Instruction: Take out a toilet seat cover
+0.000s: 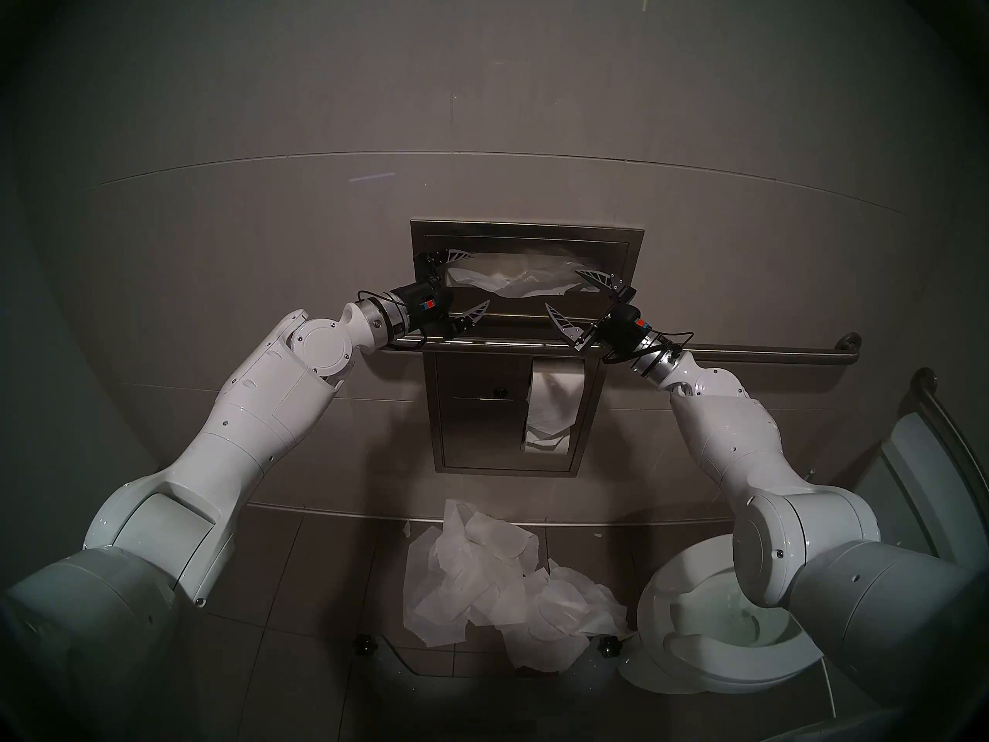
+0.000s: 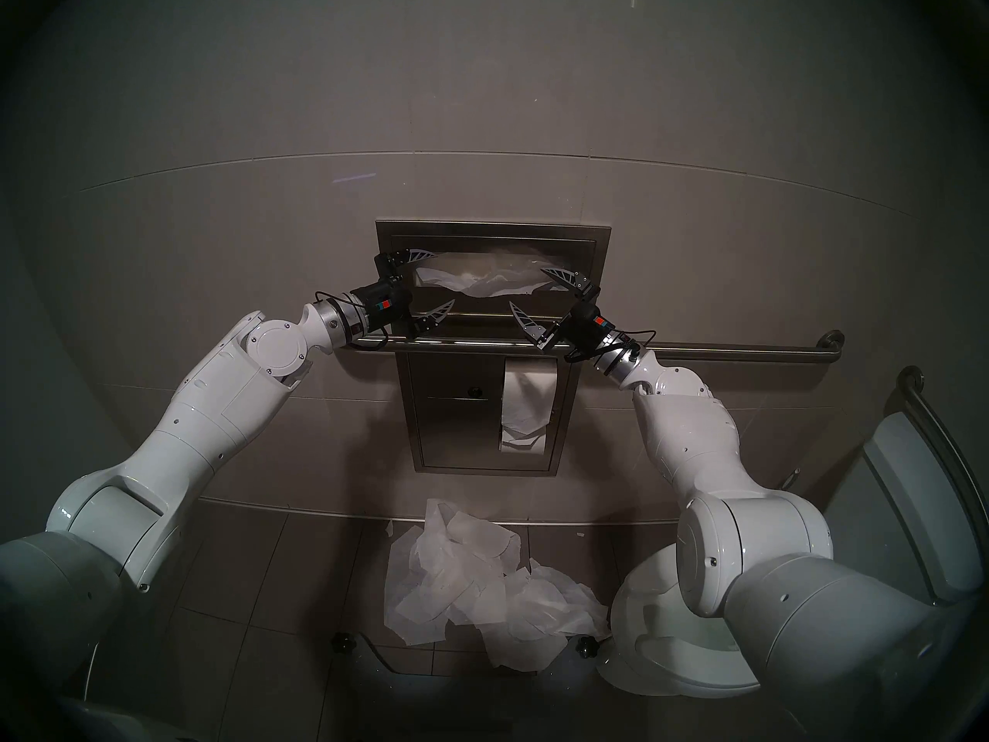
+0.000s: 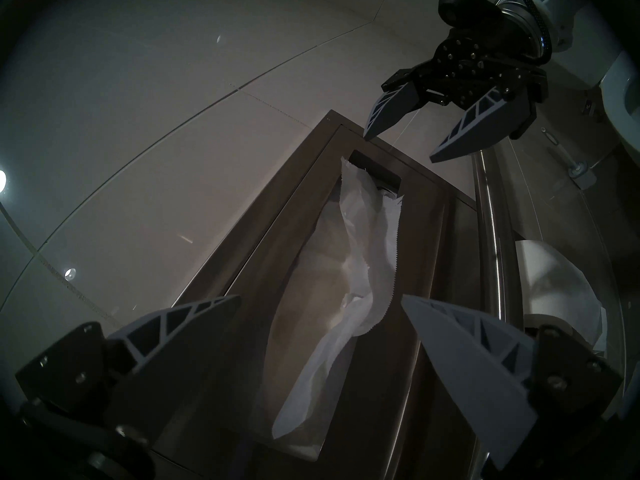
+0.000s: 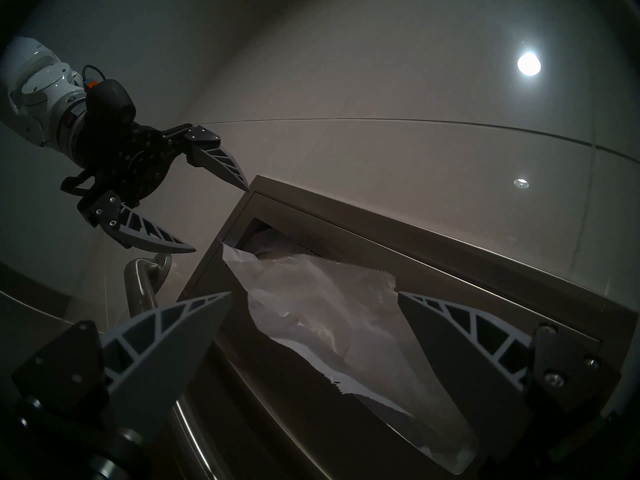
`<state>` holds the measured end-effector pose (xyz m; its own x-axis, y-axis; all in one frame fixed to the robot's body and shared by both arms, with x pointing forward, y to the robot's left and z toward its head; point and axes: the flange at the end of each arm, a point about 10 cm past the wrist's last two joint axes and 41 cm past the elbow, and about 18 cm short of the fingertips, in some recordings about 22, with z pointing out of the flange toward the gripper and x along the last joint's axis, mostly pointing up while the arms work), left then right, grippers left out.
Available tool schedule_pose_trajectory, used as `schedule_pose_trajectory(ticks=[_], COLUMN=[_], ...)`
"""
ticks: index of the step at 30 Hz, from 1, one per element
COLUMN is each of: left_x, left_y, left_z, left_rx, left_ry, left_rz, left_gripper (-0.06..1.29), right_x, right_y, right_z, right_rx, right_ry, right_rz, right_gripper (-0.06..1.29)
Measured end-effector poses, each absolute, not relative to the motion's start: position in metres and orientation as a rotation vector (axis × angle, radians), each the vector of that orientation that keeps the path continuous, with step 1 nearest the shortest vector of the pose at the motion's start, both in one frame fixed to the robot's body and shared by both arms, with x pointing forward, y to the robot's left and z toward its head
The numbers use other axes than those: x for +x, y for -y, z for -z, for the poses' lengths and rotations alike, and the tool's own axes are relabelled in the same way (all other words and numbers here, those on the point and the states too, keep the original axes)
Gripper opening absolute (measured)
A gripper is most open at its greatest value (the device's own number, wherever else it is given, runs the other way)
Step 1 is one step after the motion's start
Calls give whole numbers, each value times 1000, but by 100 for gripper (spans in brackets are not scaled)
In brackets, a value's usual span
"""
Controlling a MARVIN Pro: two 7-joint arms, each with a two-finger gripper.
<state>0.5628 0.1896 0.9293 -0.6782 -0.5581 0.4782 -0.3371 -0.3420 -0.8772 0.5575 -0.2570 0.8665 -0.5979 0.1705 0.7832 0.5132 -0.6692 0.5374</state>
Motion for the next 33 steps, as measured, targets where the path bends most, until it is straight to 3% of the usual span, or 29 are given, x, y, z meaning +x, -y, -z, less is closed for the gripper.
schedule_pose_trajectory(ticks=[21,33], left_x=[565,565], left_y=[-188,-188], left_z=[-929,-928], left_rx=[-1145,-1141], left_ry=[-1714,-1716], left_rz=[2181,2185], left_gripper=[126,126], right_x=[559,576], right_y=[313,290], right_z=[-858,-882], right_rx=[-1458,-1418], right_ry=[1120,1270], right_rz=[2341,2259], right_gripper=[125,125])
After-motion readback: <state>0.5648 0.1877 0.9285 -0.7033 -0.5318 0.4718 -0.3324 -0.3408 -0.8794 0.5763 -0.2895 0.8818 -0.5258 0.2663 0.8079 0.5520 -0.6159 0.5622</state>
